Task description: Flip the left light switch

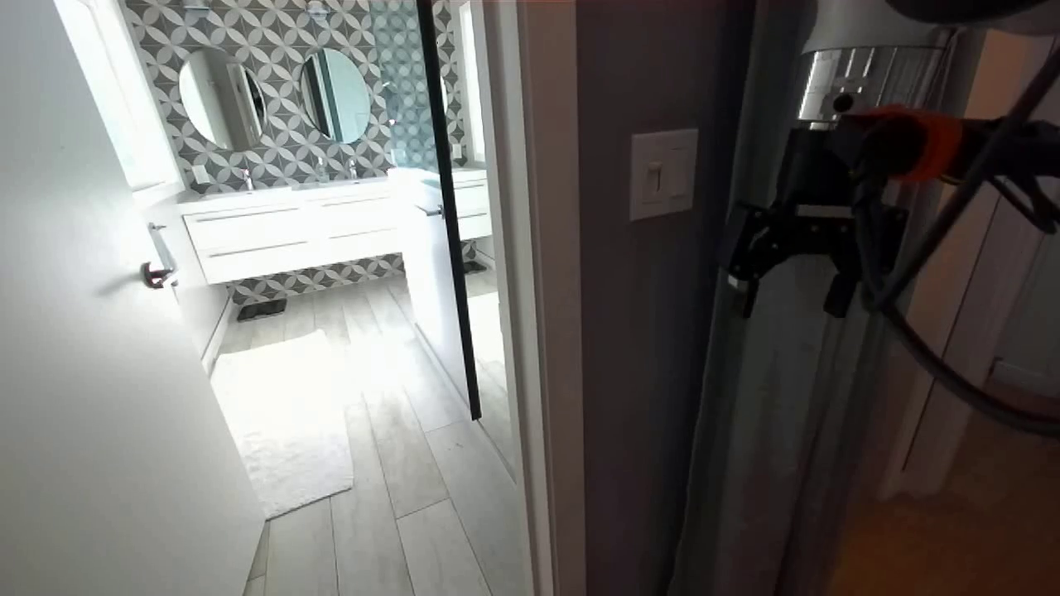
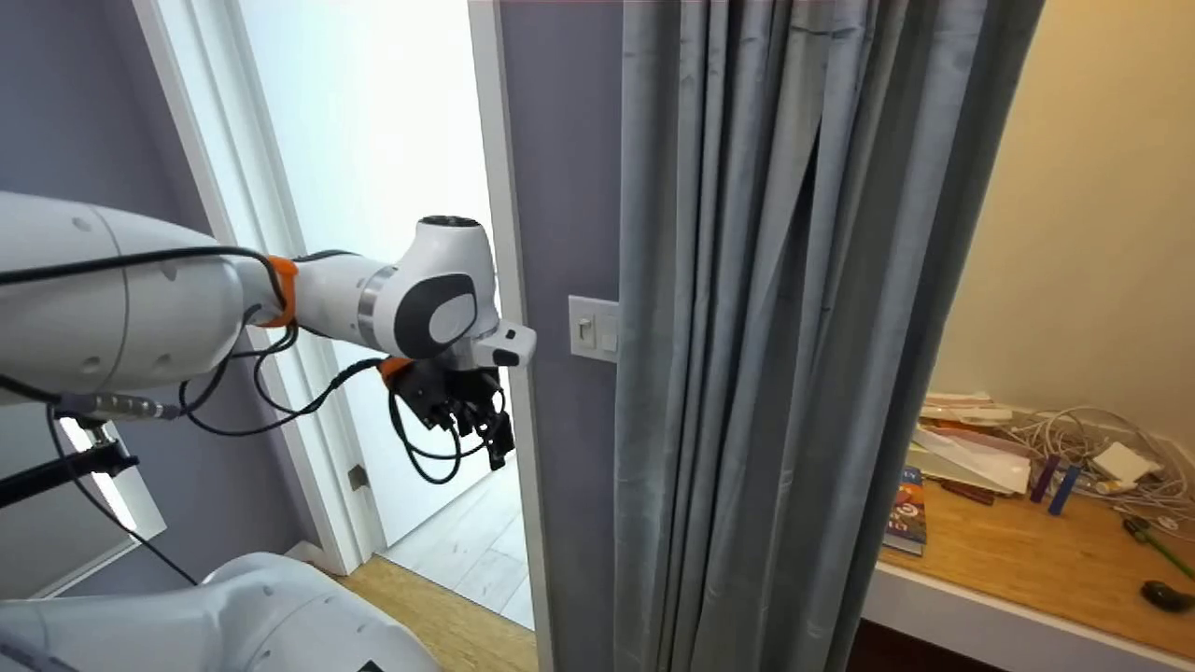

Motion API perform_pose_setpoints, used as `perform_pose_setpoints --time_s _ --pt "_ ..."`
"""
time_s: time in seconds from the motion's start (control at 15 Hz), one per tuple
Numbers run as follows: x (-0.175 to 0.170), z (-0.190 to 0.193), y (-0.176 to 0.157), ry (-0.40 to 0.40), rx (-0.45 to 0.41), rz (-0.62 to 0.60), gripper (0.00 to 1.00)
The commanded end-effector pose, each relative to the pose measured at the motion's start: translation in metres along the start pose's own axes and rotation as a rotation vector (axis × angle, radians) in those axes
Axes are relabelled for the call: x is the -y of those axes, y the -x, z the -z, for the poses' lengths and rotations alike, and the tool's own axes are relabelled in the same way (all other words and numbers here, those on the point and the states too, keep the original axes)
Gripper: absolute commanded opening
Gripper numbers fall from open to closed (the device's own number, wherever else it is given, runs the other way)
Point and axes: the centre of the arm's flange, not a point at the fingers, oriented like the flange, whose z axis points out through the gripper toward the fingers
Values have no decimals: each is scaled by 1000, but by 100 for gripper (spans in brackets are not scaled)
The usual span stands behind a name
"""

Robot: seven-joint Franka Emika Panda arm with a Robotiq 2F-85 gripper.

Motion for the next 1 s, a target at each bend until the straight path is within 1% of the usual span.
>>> perform_pose_setpoints --time_s 0.0,0.2,0.4,0.73,0.93 --pt "5 5 -34 -95 -134 -118 100" --pt "0 12 -57 -166 -245 -228 100" --pt "-4 19 -71 -234 -342 -339 100" --pt "-5 31 -85 -375 -460 -522 100" --pt "-6 37 -93 -468 -499 -638 100"
